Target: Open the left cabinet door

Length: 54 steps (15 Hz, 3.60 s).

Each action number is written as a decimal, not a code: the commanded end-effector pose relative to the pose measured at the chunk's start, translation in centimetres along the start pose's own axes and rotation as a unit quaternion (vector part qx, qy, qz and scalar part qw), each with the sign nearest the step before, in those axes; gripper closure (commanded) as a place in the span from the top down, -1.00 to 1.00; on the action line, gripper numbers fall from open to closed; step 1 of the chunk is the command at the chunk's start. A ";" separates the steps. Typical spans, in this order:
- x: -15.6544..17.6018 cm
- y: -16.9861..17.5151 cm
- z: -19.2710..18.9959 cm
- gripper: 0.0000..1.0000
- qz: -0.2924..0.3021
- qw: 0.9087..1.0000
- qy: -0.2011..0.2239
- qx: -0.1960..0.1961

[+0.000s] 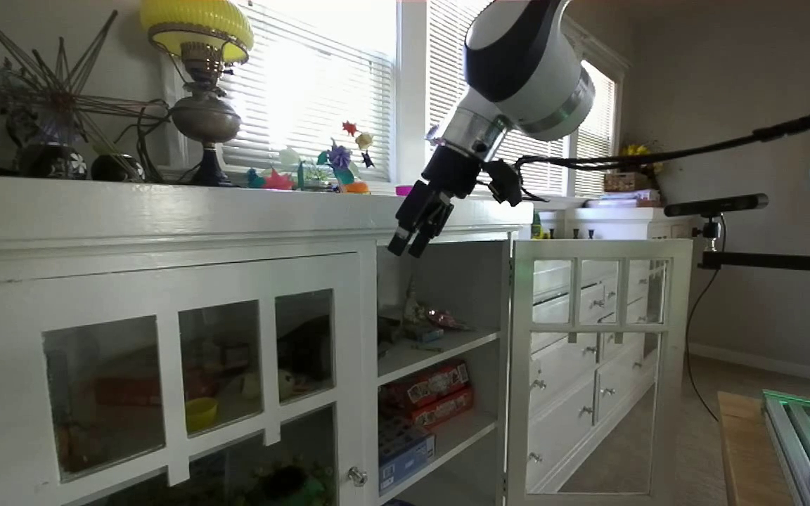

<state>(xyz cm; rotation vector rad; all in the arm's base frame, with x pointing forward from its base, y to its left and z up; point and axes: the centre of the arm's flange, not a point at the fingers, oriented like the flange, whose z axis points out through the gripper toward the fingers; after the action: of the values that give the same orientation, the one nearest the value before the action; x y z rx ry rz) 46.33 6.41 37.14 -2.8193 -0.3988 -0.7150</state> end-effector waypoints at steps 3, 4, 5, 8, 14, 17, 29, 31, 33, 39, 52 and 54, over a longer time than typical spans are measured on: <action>-2.0 6.0 1.2 1.00 -0.032 0.999 0.016 -0.013; -2.1 6.6 1.3 1.00 -0.037 0.999 0.019 -0.014; -2.0 7.0 1.7 1.00 -0.044 0.998 0.030 -0.015; -1.8 7.7 2.6 1.00 -0.058 0.997 0.056 -0.016; -1.4 6.4 0.5 1.00 -0.074 0.996 0.057 -0.019; -1.4 6.4 0.5 1.00 -0.073 0.996 0.056 -0.019; -1.4 6.3 0.9 1.00 -0.075 0.995 0.058 -0.026; -1.4 6.4 1.6 1.00 -0.076 0.995 0.063 -0.026; -1.7 6.6 2.1 1.00 -0.075 0.995 0.064 -0.029; -2.9 8.3 3.0 1.00 -0.094 0.991 0.091 -0.026; -3.1 11.3 8.4 1.00 -0.158 0.974 0.155 0.042; -3.3 11.5 9.3 1.00 -0.167 0.973 0.154 0.047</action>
<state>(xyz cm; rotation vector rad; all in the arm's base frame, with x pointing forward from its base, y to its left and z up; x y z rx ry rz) 49.56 -2.47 28.30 -2.5429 -0.8025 -1.1177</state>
